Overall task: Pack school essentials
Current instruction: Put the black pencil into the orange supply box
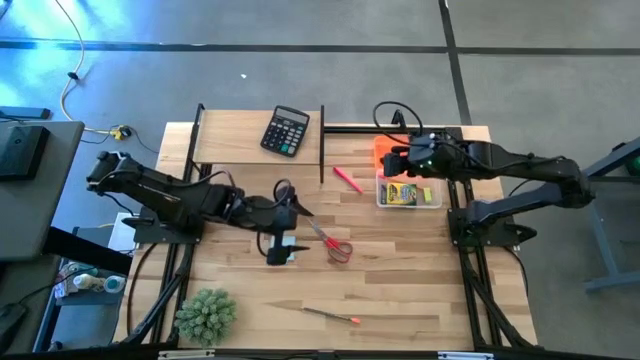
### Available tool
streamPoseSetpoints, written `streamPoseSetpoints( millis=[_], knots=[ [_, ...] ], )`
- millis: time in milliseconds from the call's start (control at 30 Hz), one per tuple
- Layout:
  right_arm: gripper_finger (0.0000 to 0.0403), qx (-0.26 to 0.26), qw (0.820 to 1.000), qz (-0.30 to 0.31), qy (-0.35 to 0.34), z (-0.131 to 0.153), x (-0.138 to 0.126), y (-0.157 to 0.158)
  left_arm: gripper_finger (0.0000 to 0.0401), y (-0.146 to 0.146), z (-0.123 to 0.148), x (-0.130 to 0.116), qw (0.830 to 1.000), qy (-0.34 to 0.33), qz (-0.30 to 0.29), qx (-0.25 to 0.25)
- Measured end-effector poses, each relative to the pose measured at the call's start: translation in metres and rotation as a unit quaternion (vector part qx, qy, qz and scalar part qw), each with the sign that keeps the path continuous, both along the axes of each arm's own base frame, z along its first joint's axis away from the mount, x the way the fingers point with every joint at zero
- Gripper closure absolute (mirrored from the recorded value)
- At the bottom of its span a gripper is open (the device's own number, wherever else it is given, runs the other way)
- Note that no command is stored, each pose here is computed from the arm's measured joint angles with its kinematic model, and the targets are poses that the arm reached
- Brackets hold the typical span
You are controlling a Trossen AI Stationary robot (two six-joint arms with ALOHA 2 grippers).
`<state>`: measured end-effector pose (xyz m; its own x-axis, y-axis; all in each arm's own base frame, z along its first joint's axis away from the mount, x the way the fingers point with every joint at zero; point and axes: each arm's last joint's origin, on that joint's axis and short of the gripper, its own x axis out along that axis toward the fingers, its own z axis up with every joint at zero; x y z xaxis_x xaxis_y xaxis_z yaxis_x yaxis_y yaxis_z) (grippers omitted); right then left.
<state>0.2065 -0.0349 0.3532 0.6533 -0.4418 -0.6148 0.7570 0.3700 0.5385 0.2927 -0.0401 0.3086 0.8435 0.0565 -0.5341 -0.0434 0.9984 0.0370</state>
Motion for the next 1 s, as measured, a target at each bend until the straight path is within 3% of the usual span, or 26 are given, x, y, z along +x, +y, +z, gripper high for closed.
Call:
streamPoseSetpoints(
  millis=[267,500,767,1000],
  knots=[
    [0.0222,0.009,0.995,0.060,-0.075,0.008,0.015,0.035,0.0009,-0.017,-0.003,-0.005,1.000,0.018,-0.020,-0.001],
    [0.0222,-0.012,0.988,0.091,-0.123,0.011,0.031,0.065,0.0009,-0.032,-0.007,-0.011,0.997,0.044,-0.024,-0.062],
    [0.0222,-0.002,0.990,0.101,-0.099,0.002,0.037,0.073,0.0009,-0.064,-0.009,-0.003,0.996,0.003,-0.074,-0.056],
    [0.0222,0.005,0.989,0.117,-0.091,0.000,0.038,0.074,0.0009,-0.076,-0.034,0.009,0.997,0.036,-0.044,-0.051]
  ],
)
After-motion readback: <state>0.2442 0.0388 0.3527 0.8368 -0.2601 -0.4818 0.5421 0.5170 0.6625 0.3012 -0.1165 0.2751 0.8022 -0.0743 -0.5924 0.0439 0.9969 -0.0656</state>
